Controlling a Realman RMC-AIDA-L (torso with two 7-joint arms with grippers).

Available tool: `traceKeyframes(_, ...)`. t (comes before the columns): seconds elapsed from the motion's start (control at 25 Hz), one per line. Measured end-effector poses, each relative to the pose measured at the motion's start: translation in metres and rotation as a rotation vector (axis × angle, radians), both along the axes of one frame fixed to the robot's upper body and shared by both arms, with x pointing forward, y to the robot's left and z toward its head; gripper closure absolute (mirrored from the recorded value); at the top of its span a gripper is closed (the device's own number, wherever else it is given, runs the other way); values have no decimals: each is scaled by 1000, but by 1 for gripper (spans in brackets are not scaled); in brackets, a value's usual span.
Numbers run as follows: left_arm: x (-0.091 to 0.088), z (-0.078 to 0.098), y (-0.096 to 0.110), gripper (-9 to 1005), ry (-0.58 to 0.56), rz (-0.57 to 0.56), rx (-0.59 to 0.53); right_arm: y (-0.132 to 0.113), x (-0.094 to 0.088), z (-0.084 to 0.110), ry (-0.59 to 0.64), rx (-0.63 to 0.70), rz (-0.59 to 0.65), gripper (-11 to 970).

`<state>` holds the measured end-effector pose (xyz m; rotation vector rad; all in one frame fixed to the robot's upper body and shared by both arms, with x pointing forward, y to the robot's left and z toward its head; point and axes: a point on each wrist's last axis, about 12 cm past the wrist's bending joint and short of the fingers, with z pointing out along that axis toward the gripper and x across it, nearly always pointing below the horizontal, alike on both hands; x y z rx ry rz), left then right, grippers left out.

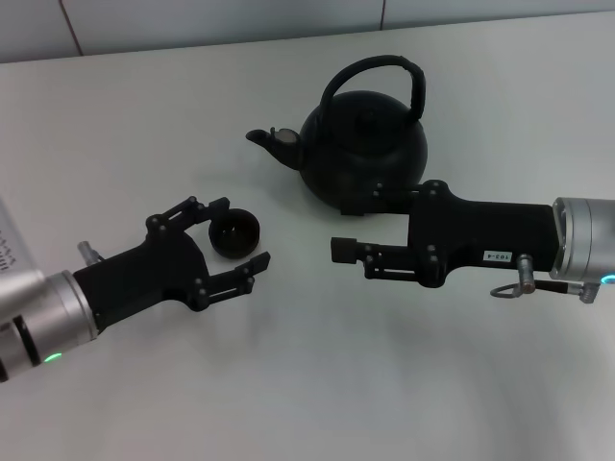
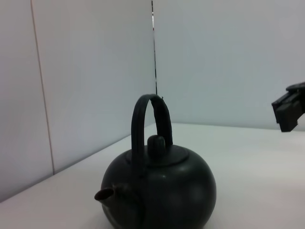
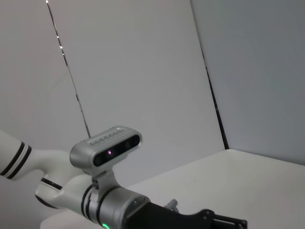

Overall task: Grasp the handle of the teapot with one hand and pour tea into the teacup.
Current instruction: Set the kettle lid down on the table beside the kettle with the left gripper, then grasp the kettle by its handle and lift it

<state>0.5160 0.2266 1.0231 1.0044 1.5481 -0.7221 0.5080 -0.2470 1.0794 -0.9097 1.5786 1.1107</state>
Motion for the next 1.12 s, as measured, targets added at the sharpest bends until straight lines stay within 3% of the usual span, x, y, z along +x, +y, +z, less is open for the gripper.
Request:
traceKeyframes(0.32, -14, 23, 17, 143, -11, -98, -90, -2, 1, 1, -3, 1, -8, 331)
traceKeyframes(0.64, -30, 60, 61, 144, 96, -286, -179, -20, -3, -1, -33, 17, -106, 331)
traceKeyframes(0.8, -31, 62, 70, 144, 124, -278, -165, -39, -9, -4, -41, 30, -201, 331)
traceKeyframes(1.12, -33, 58, 69, 144, 139, -288, -136, -49, -17, -7, -31, 32, -240, 331)
